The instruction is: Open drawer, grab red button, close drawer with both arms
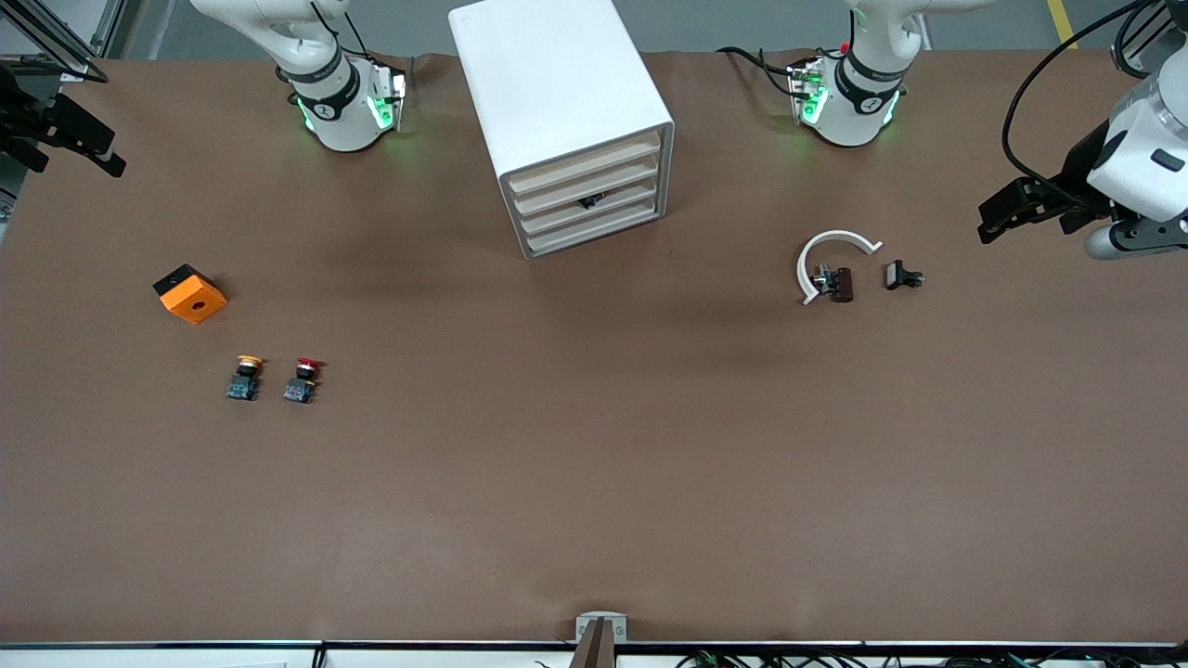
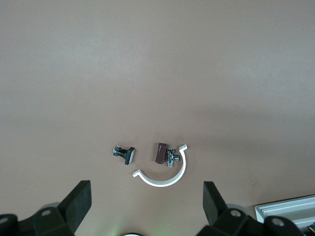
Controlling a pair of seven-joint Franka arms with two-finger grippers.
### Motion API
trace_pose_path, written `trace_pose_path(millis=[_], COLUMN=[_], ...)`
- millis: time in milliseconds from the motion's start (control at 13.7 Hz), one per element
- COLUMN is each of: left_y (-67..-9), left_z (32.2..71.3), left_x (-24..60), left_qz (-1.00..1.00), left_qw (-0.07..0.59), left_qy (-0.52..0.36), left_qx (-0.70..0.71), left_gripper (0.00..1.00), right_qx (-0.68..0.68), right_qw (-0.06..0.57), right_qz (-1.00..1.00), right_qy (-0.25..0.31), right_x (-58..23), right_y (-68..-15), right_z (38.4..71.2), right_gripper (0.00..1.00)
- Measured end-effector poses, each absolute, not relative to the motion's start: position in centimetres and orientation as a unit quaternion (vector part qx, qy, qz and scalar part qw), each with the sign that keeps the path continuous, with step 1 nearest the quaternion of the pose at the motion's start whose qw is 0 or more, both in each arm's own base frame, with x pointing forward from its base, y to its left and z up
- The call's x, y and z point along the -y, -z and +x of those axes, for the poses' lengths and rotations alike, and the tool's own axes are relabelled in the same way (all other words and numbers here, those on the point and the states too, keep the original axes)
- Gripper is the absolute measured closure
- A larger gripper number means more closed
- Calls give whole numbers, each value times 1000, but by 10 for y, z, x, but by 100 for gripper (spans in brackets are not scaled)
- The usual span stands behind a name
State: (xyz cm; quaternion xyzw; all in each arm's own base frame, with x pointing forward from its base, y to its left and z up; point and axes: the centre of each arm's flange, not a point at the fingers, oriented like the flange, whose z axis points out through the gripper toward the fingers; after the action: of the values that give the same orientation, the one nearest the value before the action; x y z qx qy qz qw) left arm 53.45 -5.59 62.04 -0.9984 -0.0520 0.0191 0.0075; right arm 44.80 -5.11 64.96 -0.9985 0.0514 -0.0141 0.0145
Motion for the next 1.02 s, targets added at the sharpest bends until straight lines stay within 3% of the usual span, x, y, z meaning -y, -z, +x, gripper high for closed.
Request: trace_pose_path(millis=[801,1019], left_y=[-623,-634], left_z=[534,508], left_x=[51,26], left_qz=[-998,-997], left_qw=[7,-4], left_qy=[-15,10], left_qx=[57,82], left_gripper=[0,0], right_qx=[-51,-50], right_qw=[14,14], right_qz=[-999,-999], right_qy=[13,13], right_x=[50,50], right_y=[-649,-649], right_z=[448,448], right_gripper=[0,0])
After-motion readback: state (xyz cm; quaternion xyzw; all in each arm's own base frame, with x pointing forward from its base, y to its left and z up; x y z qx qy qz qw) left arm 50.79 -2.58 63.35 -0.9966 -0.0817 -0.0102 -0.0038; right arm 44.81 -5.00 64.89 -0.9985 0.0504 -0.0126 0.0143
